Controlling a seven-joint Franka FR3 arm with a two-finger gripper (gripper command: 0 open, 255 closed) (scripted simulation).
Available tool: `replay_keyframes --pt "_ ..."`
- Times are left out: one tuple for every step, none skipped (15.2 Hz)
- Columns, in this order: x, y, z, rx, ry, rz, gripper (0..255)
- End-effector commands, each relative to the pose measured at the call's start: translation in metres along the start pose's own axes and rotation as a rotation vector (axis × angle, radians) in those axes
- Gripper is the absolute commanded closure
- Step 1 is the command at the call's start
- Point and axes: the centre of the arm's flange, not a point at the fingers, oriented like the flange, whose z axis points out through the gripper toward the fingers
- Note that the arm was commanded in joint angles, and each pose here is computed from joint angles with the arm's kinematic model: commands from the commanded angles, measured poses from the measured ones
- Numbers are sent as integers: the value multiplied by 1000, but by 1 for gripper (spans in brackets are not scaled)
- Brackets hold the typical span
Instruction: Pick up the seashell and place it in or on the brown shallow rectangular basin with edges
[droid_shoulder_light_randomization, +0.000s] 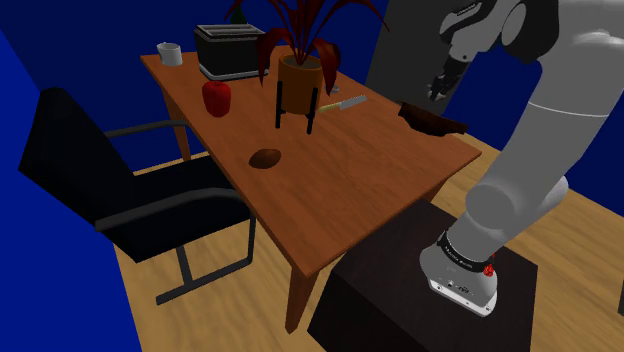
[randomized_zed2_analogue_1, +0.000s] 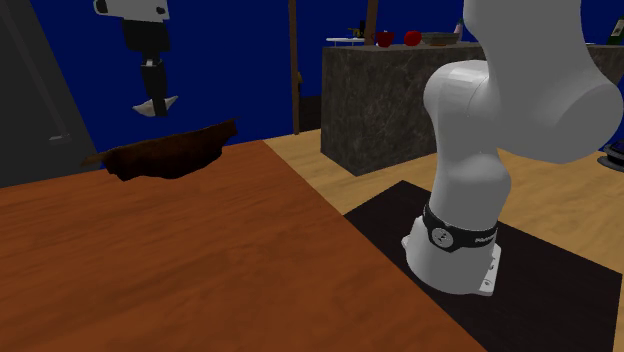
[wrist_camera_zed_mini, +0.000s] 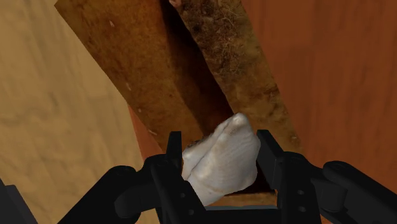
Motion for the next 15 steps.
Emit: replay_keyframes --pt "0 0 9 0 0 0 255" --pt "-1 0 15 0 0 0 255" --pt "-1 0 20 0 0 0 255" --pt "-1 0 25 0 0 0 255" --pt "-2 0 31 0 0 0 255" --pt "-2 0 34 0 0 0 255" --pt "-2 0 34 0 0 0 255" --pt "-2 0 34 0 0 0 255" --pt "-2 0 34 0 0 0 255" --pt "-2 0 34 0 0 0 255" --pt "-2 0 34 0 0 0 255" --pt "-2 0 34 0 0 0 255" --pt "-2 0 34 0 0 0 255" --pt "-2 0 34 0 0 0 0" --pt "-2 0 34 0 0 0 0"
